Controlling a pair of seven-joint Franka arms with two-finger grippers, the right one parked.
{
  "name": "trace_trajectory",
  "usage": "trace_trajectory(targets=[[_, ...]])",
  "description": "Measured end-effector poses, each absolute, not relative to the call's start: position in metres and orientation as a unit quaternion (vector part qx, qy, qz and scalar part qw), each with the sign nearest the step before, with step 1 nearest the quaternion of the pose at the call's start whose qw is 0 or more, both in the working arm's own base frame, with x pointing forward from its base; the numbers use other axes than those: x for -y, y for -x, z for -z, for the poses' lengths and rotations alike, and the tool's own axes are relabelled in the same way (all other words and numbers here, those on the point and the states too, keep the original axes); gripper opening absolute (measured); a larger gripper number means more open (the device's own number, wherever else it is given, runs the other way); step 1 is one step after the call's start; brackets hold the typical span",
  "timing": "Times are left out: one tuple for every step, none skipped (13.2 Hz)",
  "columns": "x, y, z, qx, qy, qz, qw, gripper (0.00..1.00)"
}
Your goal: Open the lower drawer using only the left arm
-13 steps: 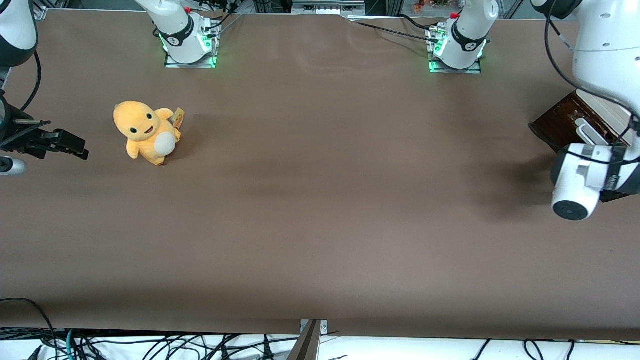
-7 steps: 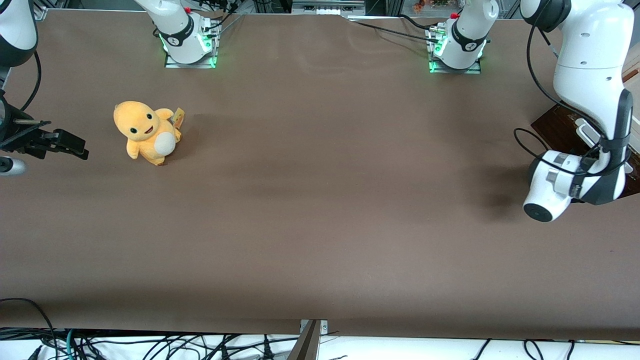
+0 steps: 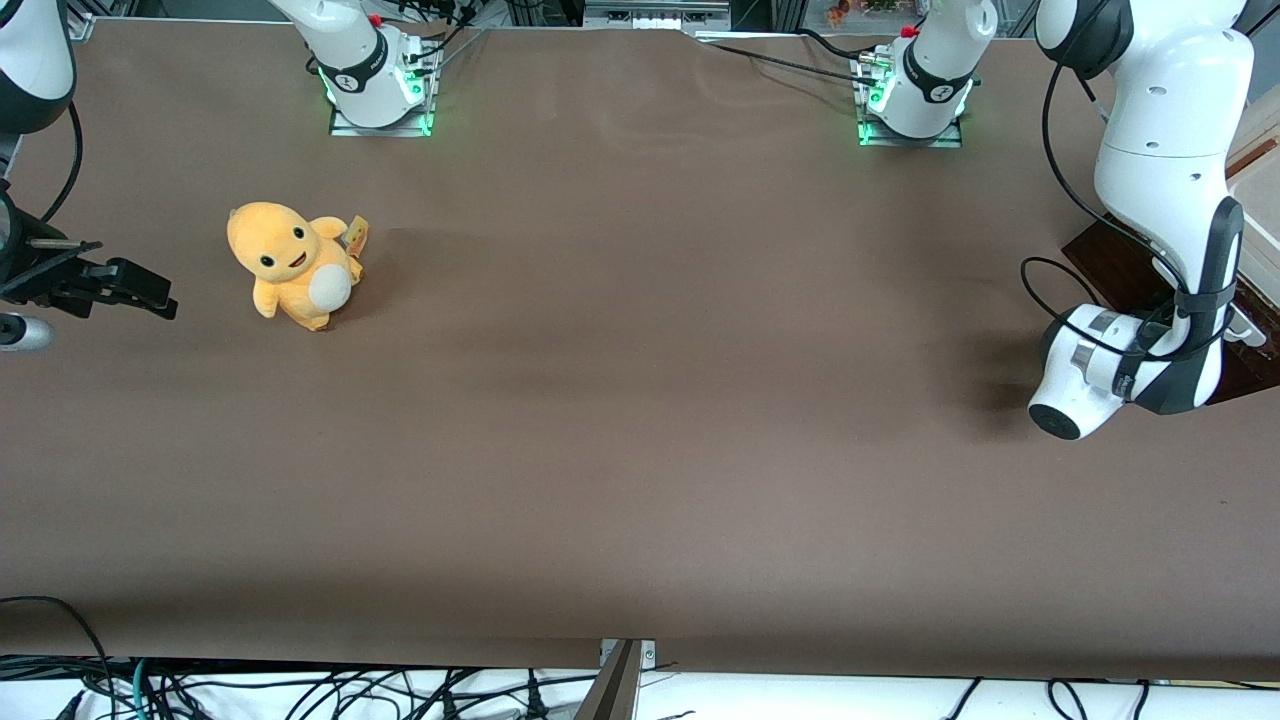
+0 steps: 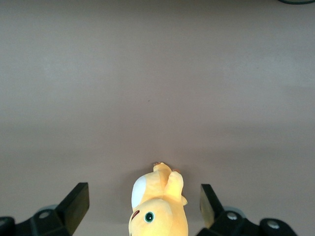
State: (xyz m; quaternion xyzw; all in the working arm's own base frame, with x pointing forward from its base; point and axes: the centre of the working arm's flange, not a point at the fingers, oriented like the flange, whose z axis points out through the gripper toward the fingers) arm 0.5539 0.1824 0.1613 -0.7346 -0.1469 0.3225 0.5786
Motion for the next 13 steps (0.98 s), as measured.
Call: trace_trajectory(targets=[[-0.181,-0.554,-0.160,0.145,0.734,-0.323,0.580,0.50],[-0.179,-0.554,-0.159,0.142,0.731,-0.324,0.584,0.43],[-0.176,-0.554,-0.158,0.139,0.728,-0.325,0.588,0.41],[-0.175,-0.554,-0.160,0.136,0.722,-0.325,0.595,0.31],[-0.175,-0.554,-0.160,0.135,0.721,-0.324,0.598,0.26],[-0.175,-0.554,-0.160,0.135,0.720,-0.324,0.598,0.26],[-0.174,-0.555,-0.160,0.141,0.719,-0.318,0.601,0.23],[-0.172,-0.556,-0.160,0.142,0.719,-0.315,0.603,0.23],[-0.170,-0.556,-0.160,0.142,0.719,-0.313,0.604,0.23],[-0.165,-0.558,-0.160,0.139,0.720,-0.310,0.605,0.23],[-0.157,-0.560,-0.160,0.134,0.721,-0.306,0.607,0.23],[-0.145,-0.563,-0.160,0.128,0.719,-0.304,0.611,0.23],[-0.132,-0.567,-0.160,0.123,0.718,-0.301,0.615,0.23]])
